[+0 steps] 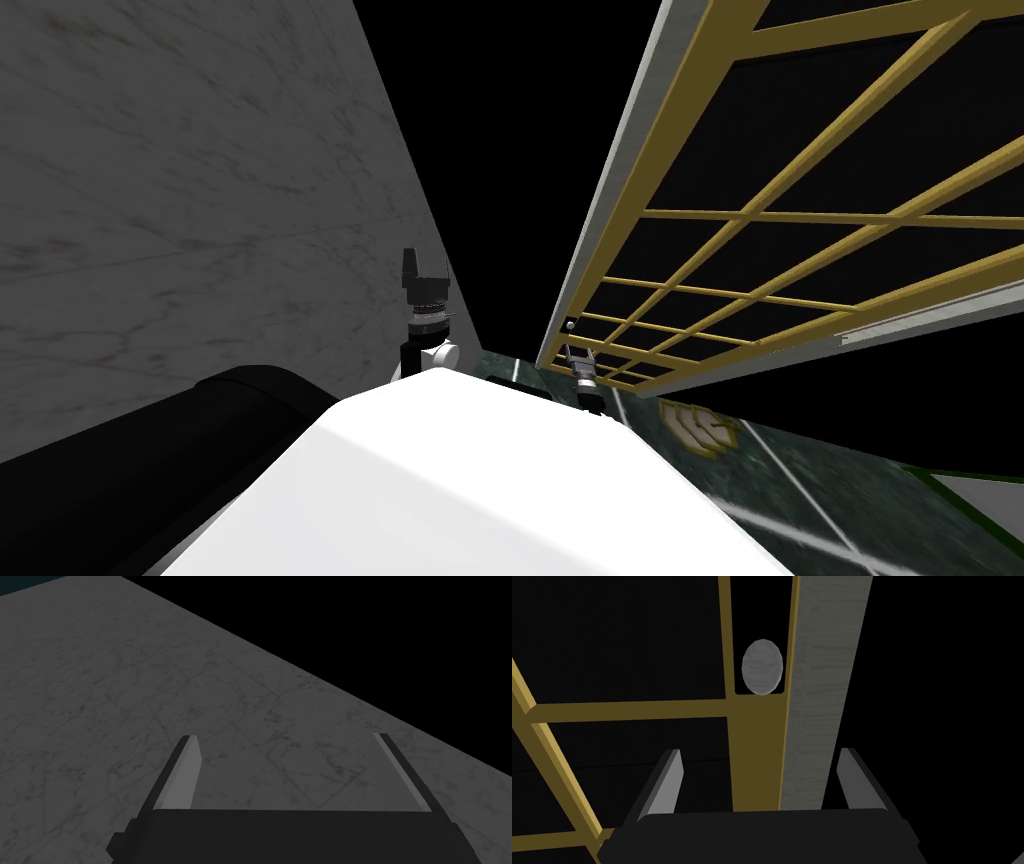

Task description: Pull the door open

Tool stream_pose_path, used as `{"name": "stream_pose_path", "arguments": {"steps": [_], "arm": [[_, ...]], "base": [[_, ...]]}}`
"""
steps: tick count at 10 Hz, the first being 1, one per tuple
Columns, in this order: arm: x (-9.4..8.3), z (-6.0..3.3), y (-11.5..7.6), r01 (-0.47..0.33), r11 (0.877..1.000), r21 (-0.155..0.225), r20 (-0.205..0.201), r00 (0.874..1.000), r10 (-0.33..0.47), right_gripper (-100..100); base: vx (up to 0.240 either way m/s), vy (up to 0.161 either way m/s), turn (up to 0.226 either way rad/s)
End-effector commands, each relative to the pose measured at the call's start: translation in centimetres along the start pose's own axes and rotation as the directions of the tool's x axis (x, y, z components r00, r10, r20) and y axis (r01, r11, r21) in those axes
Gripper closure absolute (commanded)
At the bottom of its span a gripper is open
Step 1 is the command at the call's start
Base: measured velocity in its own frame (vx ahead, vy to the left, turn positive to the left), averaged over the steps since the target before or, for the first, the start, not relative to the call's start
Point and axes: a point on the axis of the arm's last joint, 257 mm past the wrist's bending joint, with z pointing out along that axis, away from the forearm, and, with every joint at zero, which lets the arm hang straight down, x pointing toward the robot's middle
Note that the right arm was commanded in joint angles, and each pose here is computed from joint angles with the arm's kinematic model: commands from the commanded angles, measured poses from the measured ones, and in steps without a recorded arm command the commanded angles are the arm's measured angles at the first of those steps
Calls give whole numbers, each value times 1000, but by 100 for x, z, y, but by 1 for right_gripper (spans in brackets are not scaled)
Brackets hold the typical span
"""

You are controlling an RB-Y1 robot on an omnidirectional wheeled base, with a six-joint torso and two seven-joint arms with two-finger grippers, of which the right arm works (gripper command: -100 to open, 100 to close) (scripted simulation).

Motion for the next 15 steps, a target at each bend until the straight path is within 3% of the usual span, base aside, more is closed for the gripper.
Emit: {"name": "stream_pose_path", "arguments": {"steps": [1, 6, 8, 9, 14, 15], "arm": [[4, 11, -124, 2, 999, 38, 1, 1000, -2, -100], [9, 1, -175, -9, 997, 79, 8, 1000, 8, -100], [39, -35, -157, -12, 997, 78, 2, 1000, 12, -100], [39, -35, -157, -12, 997, 78, 2, 1000, 12, 100], [39, -35, -157, -12, 997, 78, 2, 1000, 12, 100], [39, -36, -160, -51, 996, 78, 7, 999, 50, 100]], "base": [[153, 4, 135], [182, 2, 41], [110, 8, -30], [-30, 4, 25], [-7, 1, 4], [-52, -12, 40]]}}
